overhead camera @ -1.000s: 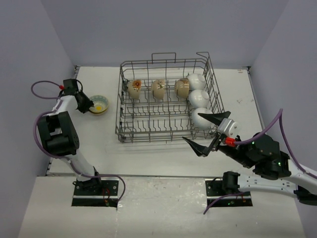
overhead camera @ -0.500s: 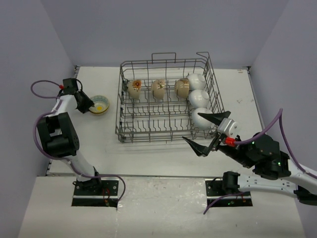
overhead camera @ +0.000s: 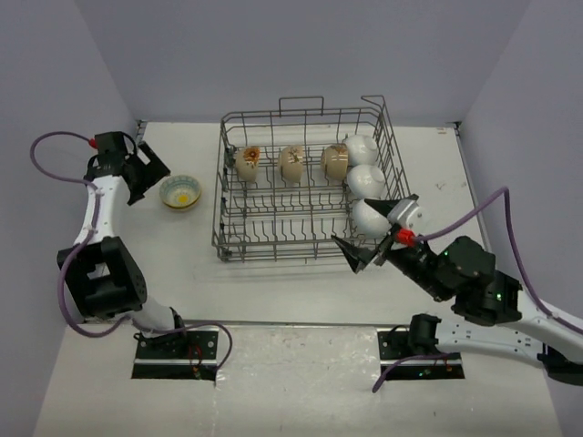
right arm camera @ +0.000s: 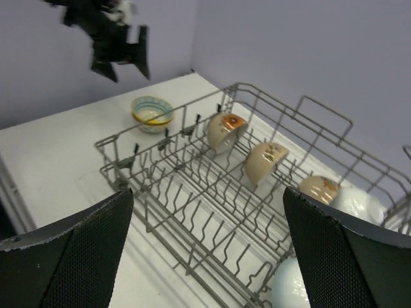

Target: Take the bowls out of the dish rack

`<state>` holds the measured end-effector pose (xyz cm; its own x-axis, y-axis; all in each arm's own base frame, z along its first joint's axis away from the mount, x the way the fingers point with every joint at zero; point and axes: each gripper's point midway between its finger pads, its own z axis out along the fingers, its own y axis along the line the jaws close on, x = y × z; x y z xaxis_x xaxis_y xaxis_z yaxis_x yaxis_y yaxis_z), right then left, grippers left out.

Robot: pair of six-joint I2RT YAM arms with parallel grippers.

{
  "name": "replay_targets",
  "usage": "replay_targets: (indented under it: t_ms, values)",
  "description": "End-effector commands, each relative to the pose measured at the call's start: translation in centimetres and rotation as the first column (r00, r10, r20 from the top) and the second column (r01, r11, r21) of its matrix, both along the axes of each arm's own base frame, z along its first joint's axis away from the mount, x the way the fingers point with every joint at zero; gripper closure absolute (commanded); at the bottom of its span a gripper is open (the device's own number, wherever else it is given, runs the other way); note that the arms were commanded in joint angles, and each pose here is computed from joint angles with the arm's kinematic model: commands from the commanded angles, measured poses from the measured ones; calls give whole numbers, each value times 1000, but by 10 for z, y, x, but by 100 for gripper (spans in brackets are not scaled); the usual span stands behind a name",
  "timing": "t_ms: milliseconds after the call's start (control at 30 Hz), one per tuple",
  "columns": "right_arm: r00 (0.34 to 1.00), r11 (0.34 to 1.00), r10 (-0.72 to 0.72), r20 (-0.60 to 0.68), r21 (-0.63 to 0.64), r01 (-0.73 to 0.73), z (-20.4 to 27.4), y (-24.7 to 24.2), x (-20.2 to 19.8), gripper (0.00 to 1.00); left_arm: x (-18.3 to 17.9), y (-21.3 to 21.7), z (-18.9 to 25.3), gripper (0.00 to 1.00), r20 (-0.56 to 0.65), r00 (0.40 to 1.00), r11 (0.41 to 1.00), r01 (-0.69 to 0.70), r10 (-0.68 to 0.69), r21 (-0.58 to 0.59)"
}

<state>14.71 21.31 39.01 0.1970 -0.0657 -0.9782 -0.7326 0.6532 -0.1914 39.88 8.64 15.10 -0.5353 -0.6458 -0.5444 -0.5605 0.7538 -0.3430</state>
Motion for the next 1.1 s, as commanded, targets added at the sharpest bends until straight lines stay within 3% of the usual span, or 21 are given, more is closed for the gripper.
replay_targets:
  t_ms: [0, 133, 267, 367, 433, 533, 667, 700, 733, 800, 833, 1033, 1067]
  values:
    - [970, 970, -166, -175, 150, 193, 8, -12, 35, 1, -23, -11, 73, 0, 168, 984, 995, 53, -66, 81]
    - [917, 947, -157, -366, 208, 245, -9, -10, 70, 1, -61, -50, 111, 0, 251, 955, 967, 98, -158, 234]
    - [852, 934, -80, -517, 260, 246, -17, 9, 86, 1, -112, -56, 150, 0, 410, 896, 947, 36, -172, 318]
    - [827, 915, -97, -554, 277, 293, -16, 7, 100, 1, -136, -71, 158, 0, 512, 827, 942, 58, -232, 331]
    - [824, 898, -131, -552, 285, 334, -11, -1, 109, 1, -141, -75, 140, 0, 508, 824, 937, 78, -253, 341]
    - [800, 892, -211, -561, 224, 392, -10, -15, 133, 1, -145, -80, 123, 0, 492, 826, 928, 96, -276, 359]
    - [710, 929, -221, -669, 78, 362, -41, -19, 178, 1, -144, -85, 113, 0, 463, 834, 923, 130, -300, 363]
    - [683, 923, -255, -684, 39, 384, -49, -23, 189, 1, -145, -87, 114, 0, 473, 826, 923, 136, -306, 360]
    - [613, 920, -302, -730, -54, 388, -79, -25, 204, 1, -144, -90, 115, 0, 484, 817, 923, 141, -313, 359]
    - [591, 916, -315, -742, -74, 395, -75, -33, 227, 1, -146, -94, 117, 0, 496, 804, 922, 156, -327, 355]
    - [524, 904, -346, -778, -127, 408, -99, -39, 242, 1, -147, -97, 117, 0, 501, 798, 920, 163, -335, 356]
    - [484, 850, -440, -756, -177, 497, -93, -56, 303, 10, -149, -107, 117, 0, 502, 782, 912, 201, -370, 358]
    - [450, 847, -453, -770, -213, 488, -112, -55, 314, 11, -149, -108, 117, 0, 500, 781, 911, 206, -373, 358]
